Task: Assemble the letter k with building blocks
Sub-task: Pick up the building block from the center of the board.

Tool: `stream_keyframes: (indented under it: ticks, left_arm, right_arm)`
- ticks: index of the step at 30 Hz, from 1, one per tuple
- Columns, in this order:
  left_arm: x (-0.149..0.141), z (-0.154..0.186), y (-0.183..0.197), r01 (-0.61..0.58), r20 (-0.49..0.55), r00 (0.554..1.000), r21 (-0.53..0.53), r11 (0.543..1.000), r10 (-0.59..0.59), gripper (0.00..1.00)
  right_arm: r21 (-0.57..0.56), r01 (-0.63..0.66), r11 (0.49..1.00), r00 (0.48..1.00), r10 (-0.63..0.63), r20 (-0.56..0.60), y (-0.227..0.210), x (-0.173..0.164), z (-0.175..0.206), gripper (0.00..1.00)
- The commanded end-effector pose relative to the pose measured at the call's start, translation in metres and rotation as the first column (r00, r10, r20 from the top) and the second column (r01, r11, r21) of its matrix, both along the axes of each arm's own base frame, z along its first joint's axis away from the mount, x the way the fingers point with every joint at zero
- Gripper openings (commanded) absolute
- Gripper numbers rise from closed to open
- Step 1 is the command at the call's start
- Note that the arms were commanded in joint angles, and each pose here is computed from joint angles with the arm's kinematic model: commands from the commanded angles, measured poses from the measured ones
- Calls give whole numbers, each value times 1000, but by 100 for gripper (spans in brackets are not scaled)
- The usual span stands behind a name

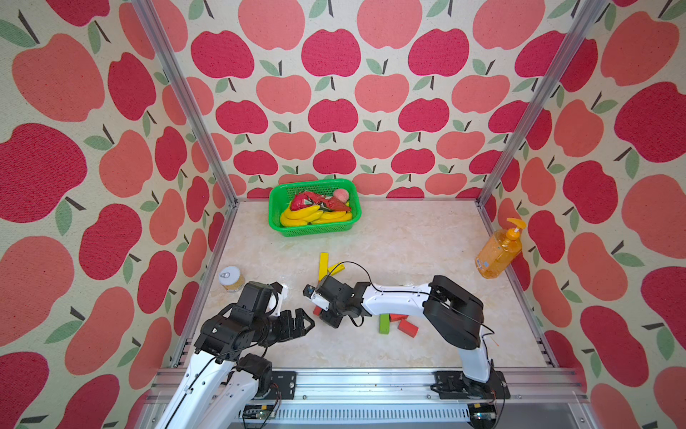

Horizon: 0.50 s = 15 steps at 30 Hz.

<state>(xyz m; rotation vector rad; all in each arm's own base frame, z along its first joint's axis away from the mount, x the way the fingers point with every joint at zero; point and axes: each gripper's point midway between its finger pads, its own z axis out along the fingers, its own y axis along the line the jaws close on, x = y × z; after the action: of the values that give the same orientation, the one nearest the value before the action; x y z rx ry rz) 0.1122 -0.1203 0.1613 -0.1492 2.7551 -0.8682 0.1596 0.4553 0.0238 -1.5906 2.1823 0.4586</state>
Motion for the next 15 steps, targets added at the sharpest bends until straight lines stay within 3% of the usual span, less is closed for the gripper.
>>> stream_keyframes:
  ticks: [1, 8, 14, 15]
  left_arm:
    - [4, 13, -4, 28, 37, 999, -16, 999, -27, 98]
    - [26, 41, -11, 74, 148, 986, -20, 997, -70, 98]
    - [51, 52, -21, 134, 230, 964, 5, 991, -131, 98]
    - [55, 53, -20, 134, 245, 960, 20, 991, -135, 98]
  right_arm:
    - [-96, -33, 995, 994, 22, -111, -29, -28, -21, 23]
    - [-122, -9, 992, 991, -8, -137, -59, -42, -12, 23]
    - [-112, 96, 989, 993, -103, -55, -81, -17, 9, 23]
    - [-102, 147, 984, 987, -153, -57, -88, 0, 14, 23]
